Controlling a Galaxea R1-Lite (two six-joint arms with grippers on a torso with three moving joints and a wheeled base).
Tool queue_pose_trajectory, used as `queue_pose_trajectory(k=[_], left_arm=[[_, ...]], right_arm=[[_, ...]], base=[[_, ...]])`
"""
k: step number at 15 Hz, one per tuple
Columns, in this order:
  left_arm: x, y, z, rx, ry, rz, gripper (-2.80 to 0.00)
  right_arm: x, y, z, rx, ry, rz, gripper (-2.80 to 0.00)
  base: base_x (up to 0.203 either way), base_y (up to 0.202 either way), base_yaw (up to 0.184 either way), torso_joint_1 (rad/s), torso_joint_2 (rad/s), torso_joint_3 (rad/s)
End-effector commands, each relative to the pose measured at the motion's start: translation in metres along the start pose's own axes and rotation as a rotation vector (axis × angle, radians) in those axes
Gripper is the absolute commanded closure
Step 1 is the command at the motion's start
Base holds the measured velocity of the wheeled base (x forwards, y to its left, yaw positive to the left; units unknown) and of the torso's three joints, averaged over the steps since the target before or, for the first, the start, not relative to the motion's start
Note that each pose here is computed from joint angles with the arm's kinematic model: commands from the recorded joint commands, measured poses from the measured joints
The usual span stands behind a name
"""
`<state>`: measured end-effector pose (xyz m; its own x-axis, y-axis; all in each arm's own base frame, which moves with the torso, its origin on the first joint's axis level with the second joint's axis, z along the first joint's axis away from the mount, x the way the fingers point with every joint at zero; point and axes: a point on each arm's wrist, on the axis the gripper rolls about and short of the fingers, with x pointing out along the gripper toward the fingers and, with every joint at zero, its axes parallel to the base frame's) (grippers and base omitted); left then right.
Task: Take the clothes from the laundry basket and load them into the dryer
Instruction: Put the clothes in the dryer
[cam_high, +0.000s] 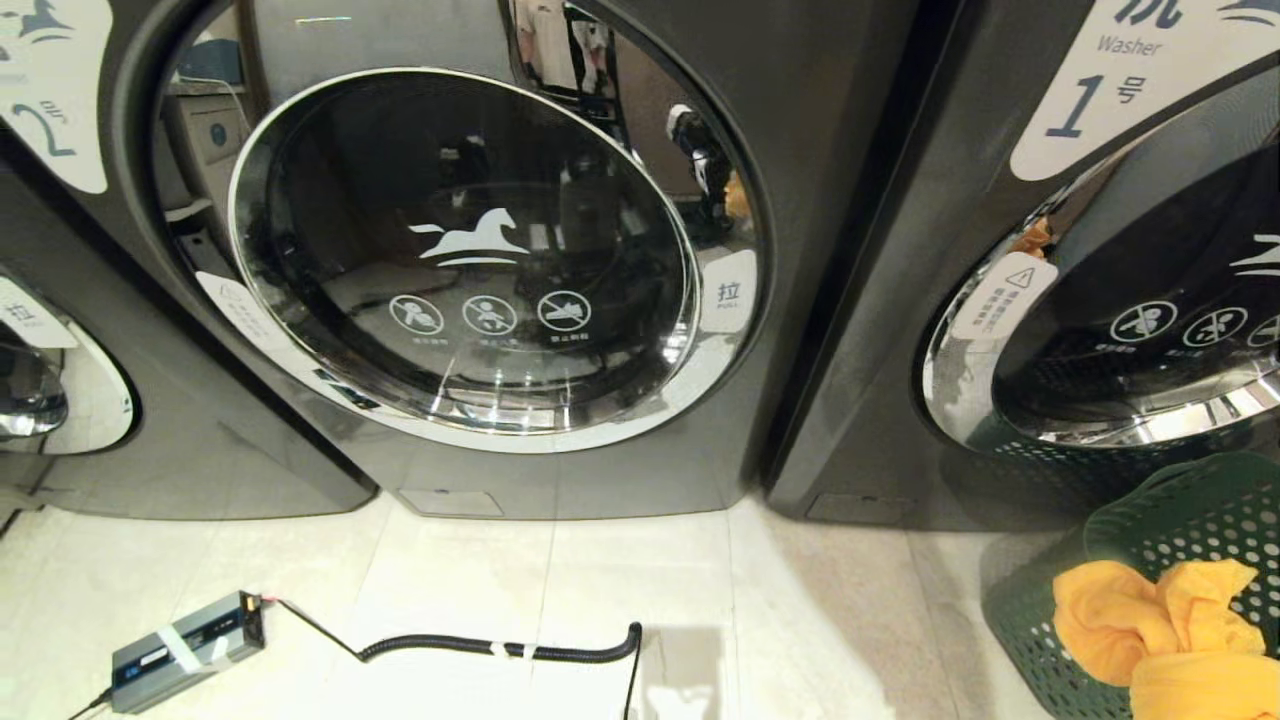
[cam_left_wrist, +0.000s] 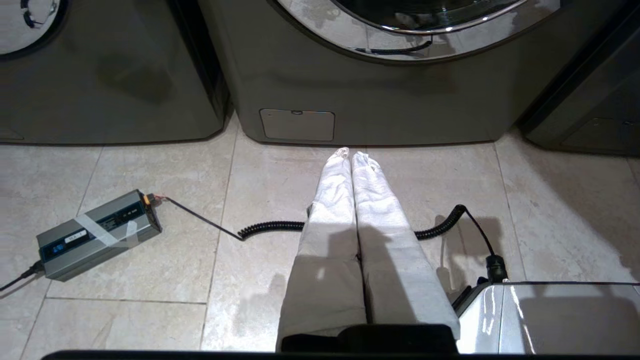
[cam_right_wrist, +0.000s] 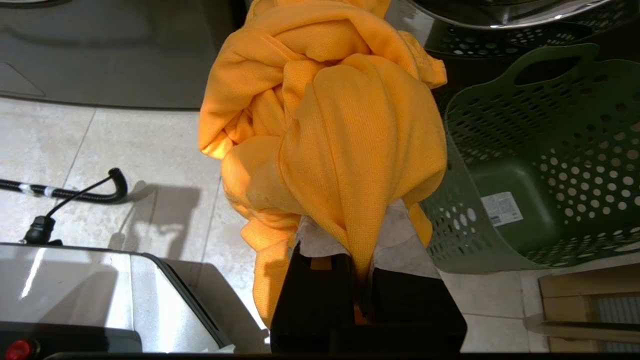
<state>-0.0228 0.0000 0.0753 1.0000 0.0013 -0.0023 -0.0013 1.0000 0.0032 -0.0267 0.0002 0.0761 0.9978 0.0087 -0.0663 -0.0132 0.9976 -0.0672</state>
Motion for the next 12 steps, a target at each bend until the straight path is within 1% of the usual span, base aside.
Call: queue_pose_trajectory(k=[1,9,12], left_arm=[[0.0000,0.0000,0.0000,0.000,0.000,0.002,0.00],[0.0000,0.0000,0.0000,0.000,-0.001,0.001,0.00],[0.0000,0.0000,0.0000,0.000,-0.001,0.000,0.00]], right_arm=[[0.0000,0.0000,-0.0001,-0.001,0.001,0.001,0.00],[0.0001,0.0000,-0.0004,-0.003,0.002,0.002,0.00],[0.0001,0.0001,-0.0004,-0.015,0.002,0.004,0.00]], base=[[0.000,0.200,-0.005,0.002,0.00,0.002],[0.000,0.195,-0.001,0.001,0.00,0.001],[0.000,0.195,-0.001,0.002,0.00,-0.002]])
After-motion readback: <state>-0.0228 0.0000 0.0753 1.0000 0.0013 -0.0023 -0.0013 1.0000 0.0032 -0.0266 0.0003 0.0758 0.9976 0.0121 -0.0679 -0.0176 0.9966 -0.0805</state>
